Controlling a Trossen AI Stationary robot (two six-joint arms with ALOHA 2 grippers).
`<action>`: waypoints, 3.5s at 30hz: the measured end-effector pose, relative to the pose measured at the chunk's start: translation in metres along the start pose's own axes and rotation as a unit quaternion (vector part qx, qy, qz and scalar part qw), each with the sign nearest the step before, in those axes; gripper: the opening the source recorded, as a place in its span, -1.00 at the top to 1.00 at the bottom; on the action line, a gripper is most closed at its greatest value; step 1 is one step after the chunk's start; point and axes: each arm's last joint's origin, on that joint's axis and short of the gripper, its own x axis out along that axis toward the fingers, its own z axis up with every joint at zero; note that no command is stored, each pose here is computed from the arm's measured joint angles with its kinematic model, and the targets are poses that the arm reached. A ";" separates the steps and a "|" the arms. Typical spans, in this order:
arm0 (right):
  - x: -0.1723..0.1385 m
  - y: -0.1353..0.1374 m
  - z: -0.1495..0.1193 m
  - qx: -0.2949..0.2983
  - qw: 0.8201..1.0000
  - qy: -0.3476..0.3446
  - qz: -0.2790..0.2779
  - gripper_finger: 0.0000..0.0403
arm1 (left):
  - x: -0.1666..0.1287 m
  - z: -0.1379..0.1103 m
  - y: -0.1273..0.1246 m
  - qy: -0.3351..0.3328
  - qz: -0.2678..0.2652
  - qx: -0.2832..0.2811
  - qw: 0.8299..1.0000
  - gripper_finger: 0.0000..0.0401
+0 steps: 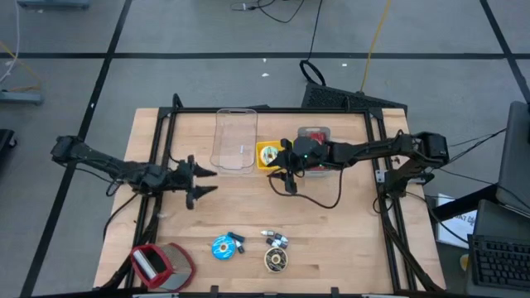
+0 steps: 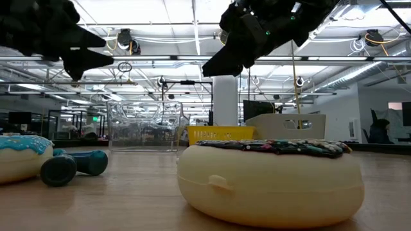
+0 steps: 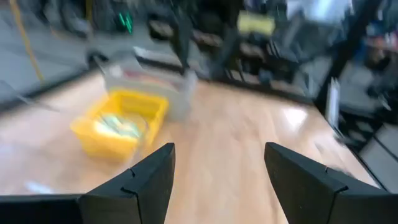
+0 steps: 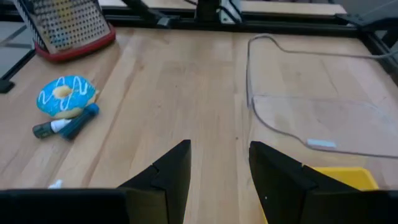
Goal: Pick & Place Food Item
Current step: Put the blue donut into the yellow bin
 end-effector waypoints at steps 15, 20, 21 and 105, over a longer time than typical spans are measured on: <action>-0.005 -0.009 0.005 -0.018 0.999 -0.021 -0.017 0.31 | 0.032 -0.019 -0.070 0.402 -0.055 -0.048 0.913 -0.25; -0.006 -0.010 0.013 -0.061 0.996 -0.059 -0.023 0.33 | 0.047 -0.035 -0.089 0.428 -0.072 -0.102 0.895 -0.25; -0.006 -0.010 0.013 -0.065 0.996 -0.059 -0.024 0.33 | 0.050 -0.036 -0.093 0.430 -0.078 -0.108 0.893 -0.25; 0.026 -0.031 0.008 0.138 0.971 -0.184 -0.059 -0.36 | 0.131 0.052 -0.004 0.170 0.301 0.419 0.840 0.85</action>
